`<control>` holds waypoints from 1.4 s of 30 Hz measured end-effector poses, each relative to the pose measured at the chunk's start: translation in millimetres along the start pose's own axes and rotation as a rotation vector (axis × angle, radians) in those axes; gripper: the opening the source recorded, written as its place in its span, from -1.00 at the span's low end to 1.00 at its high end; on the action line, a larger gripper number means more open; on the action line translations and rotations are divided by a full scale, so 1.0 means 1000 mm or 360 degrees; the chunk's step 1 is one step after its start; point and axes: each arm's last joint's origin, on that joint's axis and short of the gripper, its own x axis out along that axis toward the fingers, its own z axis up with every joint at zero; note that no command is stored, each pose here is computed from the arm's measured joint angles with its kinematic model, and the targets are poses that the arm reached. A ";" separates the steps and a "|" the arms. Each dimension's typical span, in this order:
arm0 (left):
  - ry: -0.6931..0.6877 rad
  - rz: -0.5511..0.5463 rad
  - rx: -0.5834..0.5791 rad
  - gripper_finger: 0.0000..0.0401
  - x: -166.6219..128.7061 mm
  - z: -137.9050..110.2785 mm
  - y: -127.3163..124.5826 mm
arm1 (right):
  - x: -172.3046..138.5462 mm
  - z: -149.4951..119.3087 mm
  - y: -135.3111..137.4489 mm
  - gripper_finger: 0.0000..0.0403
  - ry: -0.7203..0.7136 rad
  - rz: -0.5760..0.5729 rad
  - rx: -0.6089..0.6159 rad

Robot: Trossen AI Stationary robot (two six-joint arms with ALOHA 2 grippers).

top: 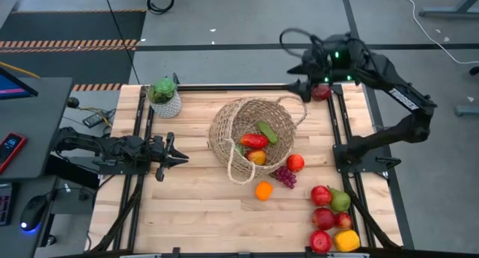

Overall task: Build produce basket
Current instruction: Put the orange into the woven basket

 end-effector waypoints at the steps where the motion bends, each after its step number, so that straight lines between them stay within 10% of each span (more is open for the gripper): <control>1: 0.0001 0.0000 0.0000 -0.69 0.000 0.000 0.000 | 0.000 -0.001 0.009 0.77 -0.0001 0.0019 0.0000; 17: 0.0001 0.0000 0.0000 -0.69 0.000 0.000 0.000 | -0.002 -0.025 0.110 0.77 0.0011 0.0262 0.0070; 25: -0.0001 0.0000 0.0000 -0.72 0.000 0.000 0.000 | -0.001 -0.062 0.132 0.77 0.0637 0.0442 0.0111; 31: 0.0001 -0.0001 0.0000 -0.70 0.000 0.000 0.000 | -0.002 -0.101 0.150 0.77 0.1088 0.0327 -0.0141; 42: 0.0000 -0.0001 0.0000 -0.71 0.000 0.000 0.000 | 0.016 -0.163 0.186 0.77 0.1025 0.0496 -0.0526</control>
